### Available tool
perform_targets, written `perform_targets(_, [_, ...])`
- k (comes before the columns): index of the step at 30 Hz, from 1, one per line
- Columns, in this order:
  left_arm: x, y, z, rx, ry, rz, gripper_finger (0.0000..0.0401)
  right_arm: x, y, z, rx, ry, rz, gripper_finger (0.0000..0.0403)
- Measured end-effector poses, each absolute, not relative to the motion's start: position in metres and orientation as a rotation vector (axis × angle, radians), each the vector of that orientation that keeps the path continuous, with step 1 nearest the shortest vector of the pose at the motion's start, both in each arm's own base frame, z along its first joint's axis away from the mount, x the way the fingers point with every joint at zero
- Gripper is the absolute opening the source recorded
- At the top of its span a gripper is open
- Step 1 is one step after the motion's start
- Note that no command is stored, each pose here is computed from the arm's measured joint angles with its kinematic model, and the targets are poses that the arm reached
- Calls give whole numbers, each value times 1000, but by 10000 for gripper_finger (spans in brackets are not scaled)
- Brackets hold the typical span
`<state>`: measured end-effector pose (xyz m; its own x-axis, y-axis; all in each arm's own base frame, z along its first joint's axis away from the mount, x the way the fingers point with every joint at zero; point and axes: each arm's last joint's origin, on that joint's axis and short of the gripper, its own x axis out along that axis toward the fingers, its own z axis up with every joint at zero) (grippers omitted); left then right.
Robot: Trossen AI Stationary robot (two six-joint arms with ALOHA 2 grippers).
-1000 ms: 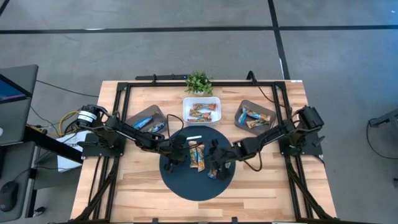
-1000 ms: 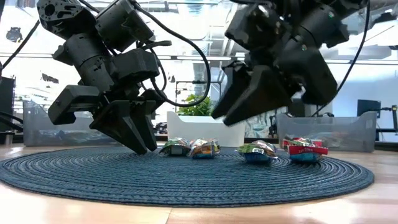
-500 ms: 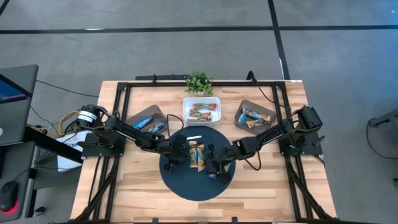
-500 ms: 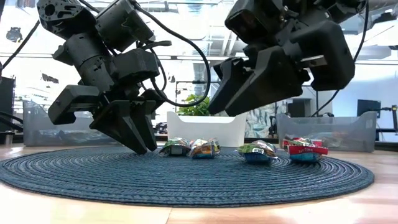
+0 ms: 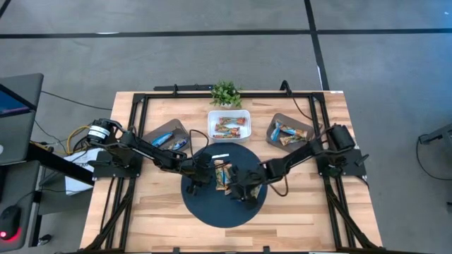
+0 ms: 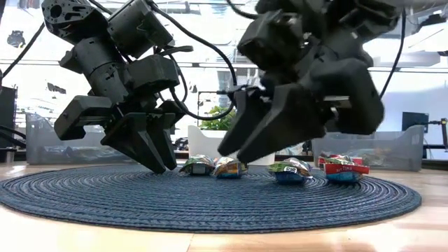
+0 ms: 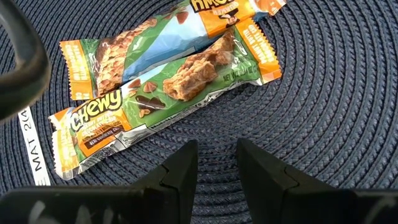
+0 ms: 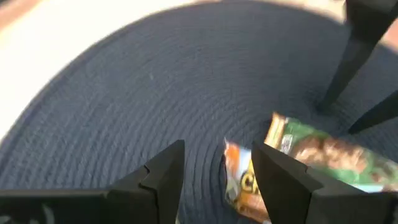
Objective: Pick and place Granola Bars by type
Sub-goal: Put the yellow granola bar into the right black bin
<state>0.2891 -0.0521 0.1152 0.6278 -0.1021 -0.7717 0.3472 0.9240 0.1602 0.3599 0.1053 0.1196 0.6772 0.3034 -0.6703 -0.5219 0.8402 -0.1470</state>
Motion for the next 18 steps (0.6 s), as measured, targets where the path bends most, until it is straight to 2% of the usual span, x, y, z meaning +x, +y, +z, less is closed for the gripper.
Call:
perform_targets(9, [289,-52,115,309,859,-262,107,365,105,125,-328,752,469,169])
perform_targets(18, [289,-52,115,309,857,-262,107,364,101,123,-340,788,412,135])
